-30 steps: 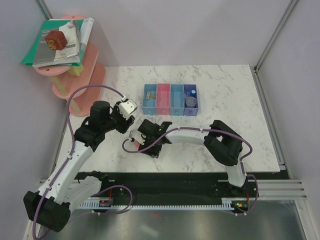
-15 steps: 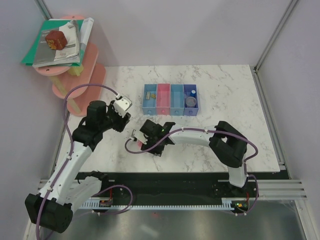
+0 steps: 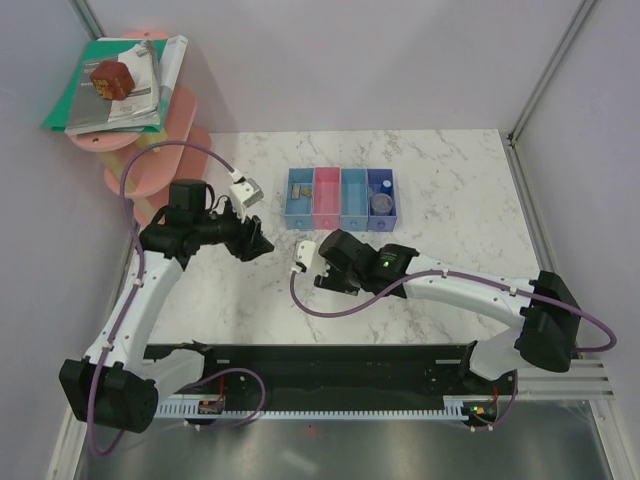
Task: Sort the stationery into containers
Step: Pick up the stationery from the center of the board.
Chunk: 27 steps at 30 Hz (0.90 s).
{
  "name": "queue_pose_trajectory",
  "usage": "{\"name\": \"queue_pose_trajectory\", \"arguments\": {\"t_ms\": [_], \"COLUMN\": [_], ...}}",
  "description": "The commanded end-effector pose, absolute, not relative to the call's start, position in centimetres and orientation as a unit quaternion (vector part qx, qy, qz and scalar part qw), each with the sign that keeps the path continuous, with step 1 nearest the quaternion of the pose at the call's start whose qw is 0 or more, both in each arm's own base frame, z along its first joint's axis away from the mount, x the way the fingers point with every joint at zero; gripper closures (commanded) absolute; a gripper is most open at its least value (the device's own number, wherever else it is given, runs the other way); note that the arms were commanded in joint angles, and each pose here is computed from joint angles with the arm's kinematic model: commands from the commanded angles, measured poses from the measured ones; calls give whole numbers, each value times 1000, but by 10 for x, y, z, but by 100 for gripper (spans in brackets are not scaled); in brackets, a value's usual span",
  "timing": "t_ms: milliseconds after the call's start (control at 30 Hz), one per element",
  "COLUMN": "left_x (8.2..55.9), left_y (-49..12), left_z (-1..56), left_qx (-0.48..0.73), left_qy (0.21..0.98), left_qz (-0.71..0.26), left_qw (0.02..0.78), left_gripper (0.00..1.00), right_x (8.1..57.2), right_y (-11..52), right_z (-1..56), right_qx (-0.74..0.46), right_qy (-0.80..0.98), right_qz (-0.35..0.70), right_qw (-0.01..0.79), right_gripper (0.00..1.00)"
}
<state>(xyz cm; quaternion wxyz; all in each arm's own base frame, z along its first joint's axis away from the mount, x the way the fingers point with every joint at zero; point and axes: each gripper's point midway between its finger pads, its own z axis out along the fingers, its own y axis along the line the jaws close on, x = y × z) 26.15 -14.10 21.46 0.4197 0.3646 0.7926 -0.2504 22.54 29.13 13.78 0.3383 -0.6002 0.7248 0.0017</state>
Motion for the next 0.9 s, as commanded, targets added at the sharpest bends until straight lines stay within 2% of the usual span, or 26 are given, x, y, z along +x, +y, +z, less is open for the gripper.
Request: {"name": "queue_pose_trajectory", "arguments": {"t_ms": [0,100,267,567,867], "left_x": [221,218,226,252,266], "left_y": [-182,-194,-202,-207,-222], "left_z": [252,271,283,270,285], "left_qx": [410,408,413,439,454], "left_qy": [723,699,680,668,644], "left_qz": [-422,-483,-525,-522,-537], "left_qw": [362,334,304,297,301], "left_gripper": [37,38,38,38,34], "right_x": [249,255,255,254,256], "right_y": [284,284,272,260,287], "right_z": [183,199,228,272,278], "right_qx": [-591,-574,-550,-537,-546], "right_qy": [697,699,692,657,640], "right_qz": [-53,-59,-73,-93,-98], "right_qw": [402,423,461,521,531], "right_gripper": [100,100,100,100,100]}}
